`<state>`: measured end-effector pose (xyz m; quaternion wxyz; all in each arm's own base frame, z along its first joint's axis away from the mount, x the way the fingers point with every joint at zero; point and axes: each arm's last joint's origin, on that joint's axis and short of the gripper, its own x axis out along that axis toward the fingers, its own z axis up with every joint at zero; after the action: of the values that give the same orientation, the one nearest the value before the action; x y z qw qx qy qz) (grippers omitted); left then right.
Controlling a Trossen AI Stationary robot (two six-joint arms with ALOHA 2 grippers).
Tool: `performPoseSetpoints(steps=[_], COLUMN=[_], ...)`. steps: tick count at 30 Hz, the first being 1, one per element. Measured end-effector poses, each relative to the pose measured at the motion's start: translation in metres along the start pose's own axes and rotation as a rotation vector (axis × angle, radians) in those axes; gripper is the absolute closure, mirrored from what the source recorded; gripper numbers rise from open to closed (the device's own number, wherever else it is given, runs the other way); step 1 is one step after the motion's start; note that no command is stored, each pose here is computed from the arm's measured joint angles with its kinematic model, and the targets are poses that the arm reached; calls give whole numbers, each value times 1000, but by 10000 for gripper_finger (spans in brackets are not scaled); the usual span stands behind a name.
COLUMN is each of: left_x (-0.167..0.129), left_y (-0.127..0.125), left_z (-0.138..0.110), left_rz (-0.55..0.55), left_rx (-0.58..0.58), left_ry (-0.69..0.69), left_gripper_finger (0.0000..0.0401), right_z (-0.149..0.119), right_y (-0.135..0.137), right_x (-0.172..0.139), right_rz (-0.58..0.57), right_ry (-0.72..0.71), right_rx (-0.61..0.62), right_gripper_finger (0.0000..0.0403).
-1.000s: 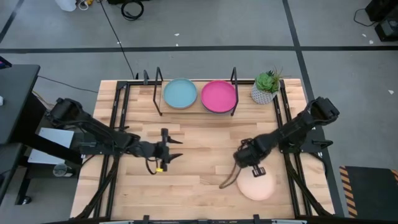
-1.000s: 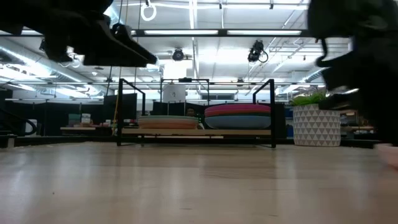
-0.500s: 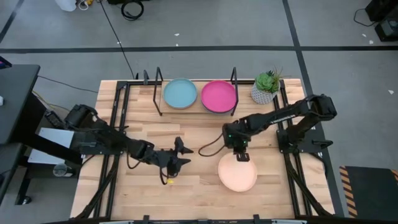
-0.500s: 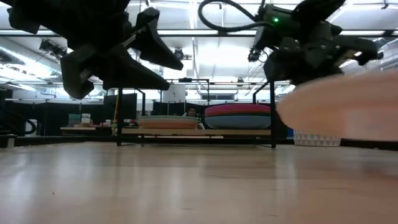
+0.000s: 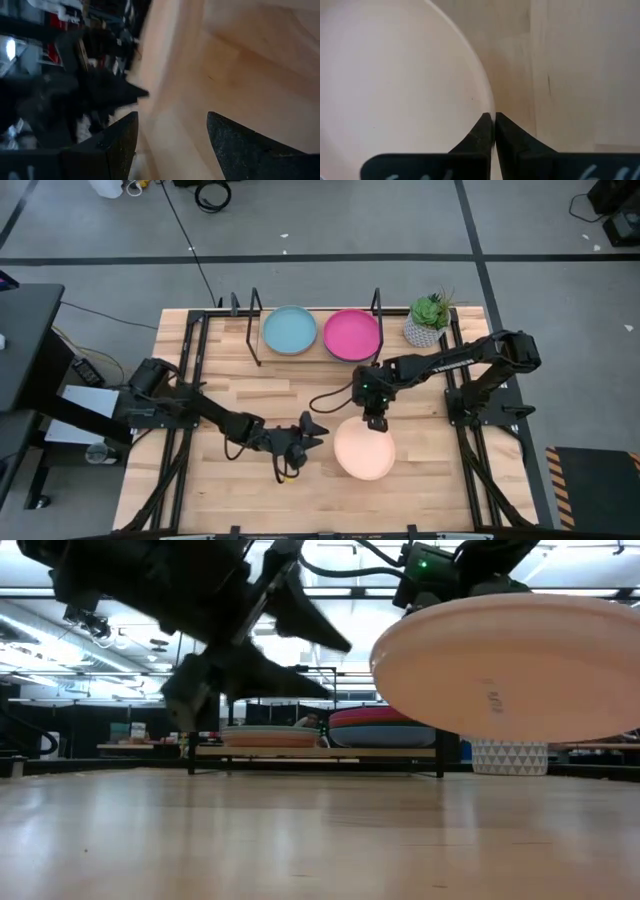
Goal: Place and stack plates onto a shelf
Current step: Stack the white plate on top of the blue plate on the shelf
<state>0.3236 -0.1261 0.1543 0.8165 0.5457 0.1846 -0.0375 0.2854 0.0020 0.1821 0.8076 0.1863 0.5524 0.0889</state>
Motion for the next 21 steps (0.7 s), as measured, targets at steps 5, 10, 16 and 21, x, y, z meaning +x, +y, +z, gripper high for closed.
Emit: performPoseSetpoints(steps=[5,10,16,21], left_x=[4,7,14,15], left_y=[8,12,11,10], left_z=[8,6,1,1], left_rz=[8,-10,-19,-30], left_rx=[27,41,100,137], left_ry=[-44,-86,-93,-132], left_gripper_finger=[159,159,175,204], right_z=[2,6,9,11], right_y=[0,1,2,1], right_x=[0,0,-1,-1], right_rz=[3,22,41,39], right_ry=[-20,-55,-81,-99], right_rx=[14,5,-4,14], right_gripper_finger=[388,387,387,387])
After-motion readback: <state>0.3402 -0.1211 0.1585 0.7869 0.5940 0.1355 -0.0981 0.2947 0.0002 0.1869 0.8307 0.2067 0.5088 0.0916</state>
